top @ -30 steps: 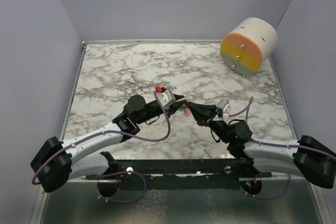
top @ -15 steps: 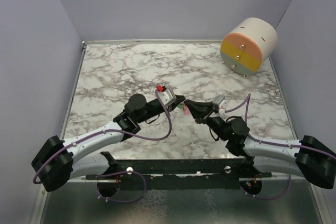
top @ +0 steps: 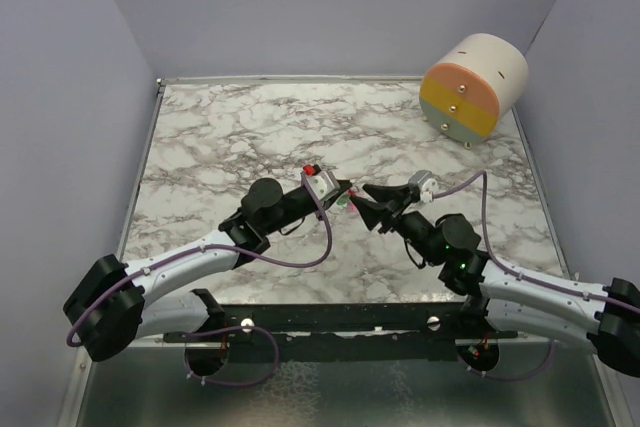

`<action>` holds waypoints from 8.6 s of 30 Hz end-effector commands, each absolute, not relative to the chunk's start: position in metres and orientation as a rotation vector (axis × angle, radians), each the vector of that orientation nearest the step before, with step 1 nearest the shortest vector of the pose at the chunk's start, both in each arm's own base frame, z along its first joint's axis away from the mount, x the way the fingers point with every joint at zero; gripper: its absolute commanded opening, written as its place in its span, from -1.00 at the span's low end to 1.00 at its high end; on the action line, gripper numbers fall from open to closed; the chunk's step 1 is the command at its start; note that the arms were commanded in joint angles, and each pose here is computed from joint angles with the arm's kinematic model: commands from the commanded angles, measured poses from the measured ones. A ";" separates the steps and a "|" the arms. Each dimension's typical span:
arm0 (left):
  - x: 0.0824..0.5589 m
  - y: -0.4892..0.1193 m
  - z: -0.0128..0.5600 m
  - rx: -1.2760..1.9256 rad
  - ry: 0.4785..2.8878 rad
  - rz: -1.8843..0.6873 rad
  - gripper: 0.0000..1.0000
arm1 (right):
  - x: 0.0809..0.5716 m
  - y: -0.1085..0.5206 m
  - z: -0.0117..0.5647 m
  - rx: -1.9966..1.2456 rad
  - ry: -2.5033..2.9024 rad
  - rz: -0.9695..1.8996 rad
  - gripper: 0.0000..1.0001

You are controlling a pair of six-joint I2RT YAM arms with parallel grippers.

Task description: Put the keys on the keyring

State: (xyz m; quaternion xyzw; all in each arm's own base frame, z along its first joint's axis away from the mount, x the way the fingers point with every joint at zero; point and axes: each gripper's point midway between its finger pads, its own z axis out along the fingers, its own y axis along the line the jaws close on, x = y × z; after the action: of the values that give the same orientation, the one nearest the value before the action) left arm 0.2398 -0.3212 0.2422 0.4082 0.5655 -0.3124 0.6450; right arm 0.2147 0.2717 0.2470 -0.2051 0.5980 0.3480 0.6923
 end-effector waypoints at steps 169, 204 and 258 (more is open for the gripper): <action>0.230 -0.317 0.269 0.924 0.872 -0.397 0.98 | 0.230 0.274 0.291 -0.502 1.568 0.639 -0.99; 0.238 -0.326 0.255 0.895 0.931 -0.372 -0.22 | 0.228 0.269 0.299 -0.462 1.540 0.661 -0.99; 0.227 -0.287 0.291 0.679 0.946 -0.450 0.63 | 0.225 0.258 0.307 -0.419 1.327 0.679 -0.98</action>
State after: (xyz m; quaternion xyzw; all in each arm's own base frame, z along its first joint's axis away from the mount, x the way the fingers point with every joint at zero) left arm 0.2253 -0.3054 0.2699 0.3713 0.4436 -0.2143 0.7871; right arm 0.2286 0.2628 0.3047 -0.1784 0.6065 0.3143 0.7082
